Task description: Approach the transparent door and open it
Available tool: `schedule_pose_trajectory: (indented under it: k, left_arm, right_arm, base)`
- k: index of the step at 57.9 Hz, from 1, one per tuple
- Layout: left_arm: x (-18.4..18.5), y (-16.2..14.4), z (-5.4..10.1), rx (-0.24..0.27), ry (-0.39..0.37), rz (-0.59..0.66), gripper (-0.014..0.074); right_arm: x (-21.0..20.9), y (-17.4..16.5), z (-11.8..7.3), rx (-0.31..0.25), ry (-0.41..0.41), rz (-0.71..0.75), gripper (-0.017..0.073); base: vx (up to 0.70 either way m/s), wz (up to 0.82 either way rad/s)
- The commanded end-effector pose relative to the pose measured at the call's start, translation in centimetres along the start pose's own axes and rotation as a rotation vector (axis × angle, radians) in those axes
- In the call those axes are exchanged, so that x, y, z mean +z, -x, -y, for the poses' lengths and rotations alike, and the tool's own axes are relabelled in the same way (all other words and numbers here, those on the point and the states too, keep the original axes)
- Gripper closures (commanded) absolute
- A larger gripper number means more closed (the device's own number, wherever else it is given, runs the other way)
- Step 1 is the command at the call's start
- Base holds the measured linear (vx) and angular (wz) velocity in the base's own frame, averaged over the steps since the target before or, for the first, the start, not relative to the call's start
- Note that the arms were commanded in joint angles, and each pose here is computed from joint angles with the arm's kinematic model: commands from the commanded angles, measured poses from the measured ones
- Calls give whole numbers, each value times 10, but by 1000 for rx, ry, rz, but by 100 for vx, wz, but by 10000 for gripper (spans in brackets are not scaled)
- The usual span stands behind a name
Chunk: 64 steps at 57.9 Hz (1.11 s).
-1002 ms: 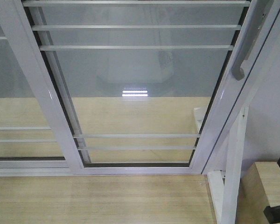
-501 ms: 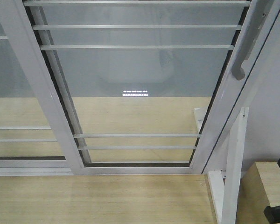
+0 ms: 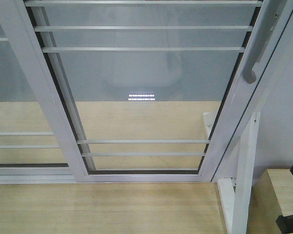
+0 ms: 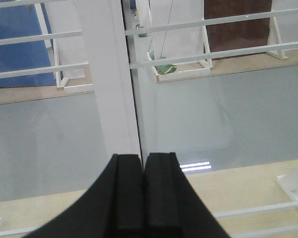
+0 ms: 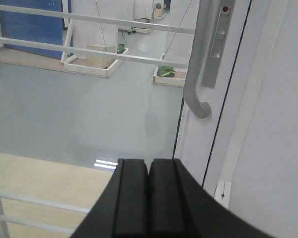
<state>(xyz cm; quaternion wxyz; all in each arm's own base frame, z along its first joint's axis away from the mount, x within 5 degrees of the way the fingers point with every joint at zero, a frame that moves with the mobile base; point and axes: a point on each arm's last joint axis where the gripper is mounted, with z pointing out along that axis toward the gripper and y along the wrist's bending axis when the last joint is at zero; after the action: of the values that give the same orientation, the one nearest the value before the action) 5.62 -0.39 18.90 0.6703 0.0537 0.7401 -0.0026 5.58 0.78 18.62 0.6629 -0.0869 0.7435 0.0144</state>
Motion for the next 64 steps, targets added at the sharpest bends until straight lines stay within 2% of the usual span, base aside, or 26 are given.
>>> schedule_pose_trajectory:
  k: [1,8,13,18,23,29,34,37,40,43,46,53,64]
  left_arm:
    - [2,-2,1,-6,-7,35,594]
    - [2,-1,1,-5,-7,43,594]
    - [2,1,1,76,0,67,594]
    - [2,4,1,101,1,95,594]
    - [1,10,1,94,-1,169,594]
    - [-1,20,2,94,-4,284,594]
    - [-5,31,2,69,-11,405,594]
    - [-9,41,2,6,-24,482,594]
    - [-12,51,0,-90,-32,495,594]
    - [-14,64,-2,-151,-32,472,594]
    - [-16,78,-3,-151,-28,442,594]
    - [-12,118,-6,-97,-17,396,594]
    - [25,180,-10,-87,-17,339,594]
  right_arm:
    - [2,3,1,-8,-11,54,557]
    - [2,3,1,-8,-12,58,557]
    - [2,4,1,-8,-13,73,557]
    - [1,6,1,-8,-15,92,557]
    - [1,9,1,-9,-18,121,557]
    - [-1,19,2,-9,-28,224,557]
    - [-4,32,3,-10,-40,338,557]
    - [-9,46,5,-10,-47,409,557]
    - [-14,60,6,-10,-51,449,557]
    - [-21,78,8,-10,-55,489,557]
    - [-27,95,9,-10,-56,499,557]
    - [-30,139,14,-10,-52,463,557]
    - [14,201,20,-9,-36,305,557]
  base:
    - [0,0]
    - [0,0]
    - [0,0]
    - [0,0]
    - [0,0]
    - [0,0]
    - [0,0]
    - [0,0]
    - [0,0]
    - [0,0]
    - [0,0]
    - [0,0]
    - [0,0]
